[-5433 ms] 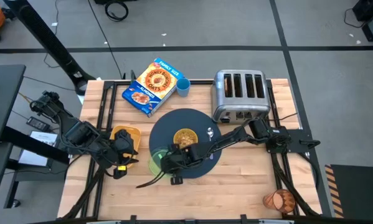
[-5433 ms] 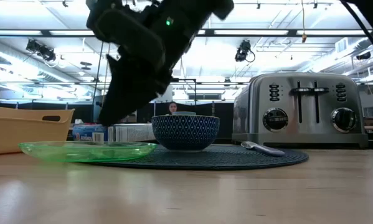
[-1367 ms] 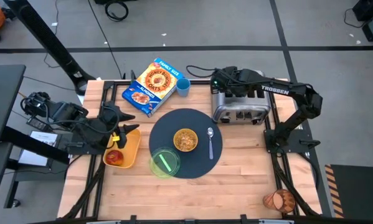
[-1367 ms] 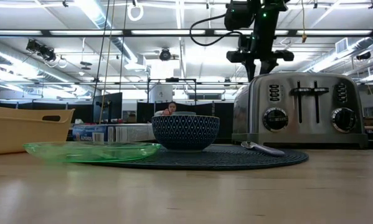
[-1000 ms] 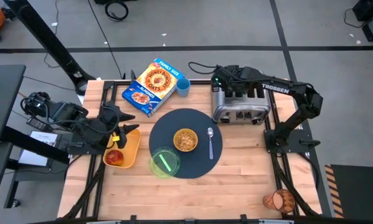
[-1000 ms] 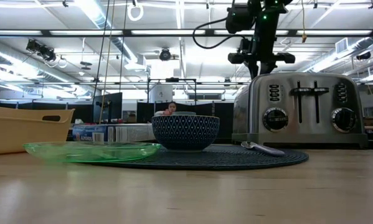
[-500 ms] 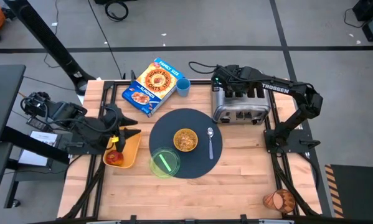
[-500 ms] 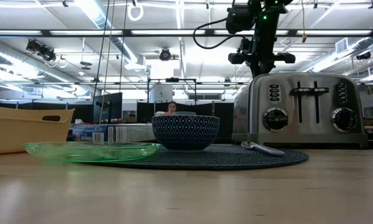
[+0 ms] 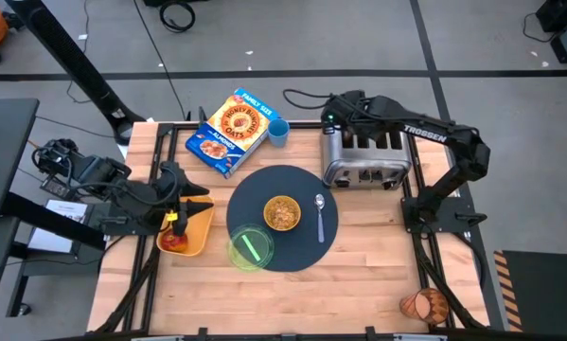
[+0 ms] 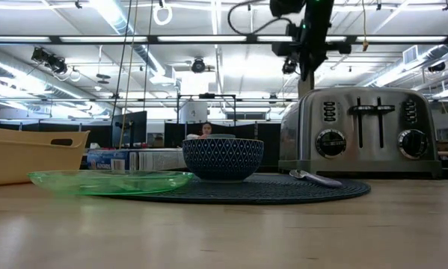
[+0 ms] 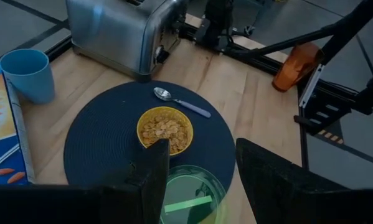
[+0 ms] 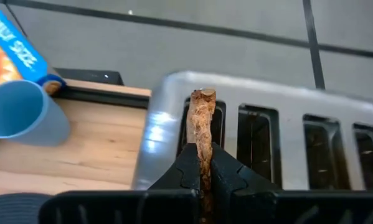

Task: Arrange a breakfast setting
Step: Put the bread on the plate

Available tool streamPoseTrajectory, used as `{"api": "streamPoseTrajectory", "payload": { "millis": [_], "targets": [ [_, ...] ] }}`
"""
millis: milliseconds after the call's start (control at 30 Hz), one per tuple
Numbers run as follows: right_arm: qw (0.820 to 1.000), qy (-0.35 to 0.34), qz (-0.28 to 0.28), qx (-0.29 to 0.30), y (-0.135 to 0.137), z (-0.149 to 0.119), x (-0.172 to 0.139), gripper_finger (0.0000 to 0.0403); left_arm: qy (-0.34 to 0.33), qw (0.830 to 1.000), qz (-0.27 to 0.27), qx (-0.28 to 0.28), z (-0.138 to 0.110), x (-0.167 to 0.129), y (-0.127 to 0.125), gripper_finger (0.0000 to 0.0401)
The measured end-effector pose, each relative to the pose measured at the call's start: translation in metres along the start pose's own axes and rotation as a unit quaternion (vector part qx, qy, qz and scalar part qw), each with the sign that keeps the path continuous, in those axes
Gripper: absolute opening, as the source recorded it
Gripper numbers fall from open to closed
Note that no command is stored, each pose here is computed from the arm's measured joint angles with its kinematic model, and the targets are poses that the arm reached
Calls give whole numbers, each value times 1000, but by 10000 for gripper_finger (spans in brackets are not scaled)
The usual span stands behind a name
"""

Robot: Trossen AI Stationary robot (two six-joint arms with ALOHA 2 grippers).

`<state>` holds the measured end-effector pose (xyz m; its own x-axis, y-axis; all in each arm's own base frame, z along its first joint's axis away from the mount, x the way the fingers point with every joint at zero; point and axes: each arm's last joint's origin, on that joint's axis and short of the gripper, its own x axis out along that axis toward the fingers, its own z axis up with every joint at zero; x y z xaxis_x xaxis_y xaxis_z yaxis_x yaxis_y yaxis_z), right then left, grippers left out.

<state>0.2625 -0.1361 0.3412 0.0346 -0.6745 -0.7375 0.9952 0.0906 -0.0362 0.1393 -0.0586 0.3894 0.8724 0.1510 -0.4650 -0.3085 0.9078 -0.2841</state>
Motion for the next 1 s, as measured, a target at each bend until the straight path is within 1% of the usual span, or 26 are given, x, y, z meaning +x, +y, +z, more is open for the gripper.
{"api": "streamPoseTrajectory", "payload": {
  "millis": [233,367,500,633,767,833,933,1000],
  "targets": [
    [998,-47,35,-25,4,13,-47,13,-3,1000,-3,-1,1,-3,2,192],
    [993,-74,78,-51,10,14,-78,13,-6,1000,-8,5,1,-7,5,192],
    [982,-98,134,-86,20,3,-109,13,-5,1000,-9,6,1,-12,10,192],
    [966,-110,194,-127,32,-19,-135,13,9,1000,-21,3,-1,-21,17,192],
    [947,-120,260,-146,44,-45,-158,13,17,999,-30,-12,-2,-27,23,192],
    [934,-129,297,-155,50,-57,-171,13,21,999,-28,-21,-3,-29,24,192],
    [908,-149,352,-172,58,-74,-189,12,30,999,-20,-27,-5,-28,26,192],
    [894,-158,377,-183,65,-86,-198,12,36,999,-15,-29,-6,-27,26,192]
  ]
}}
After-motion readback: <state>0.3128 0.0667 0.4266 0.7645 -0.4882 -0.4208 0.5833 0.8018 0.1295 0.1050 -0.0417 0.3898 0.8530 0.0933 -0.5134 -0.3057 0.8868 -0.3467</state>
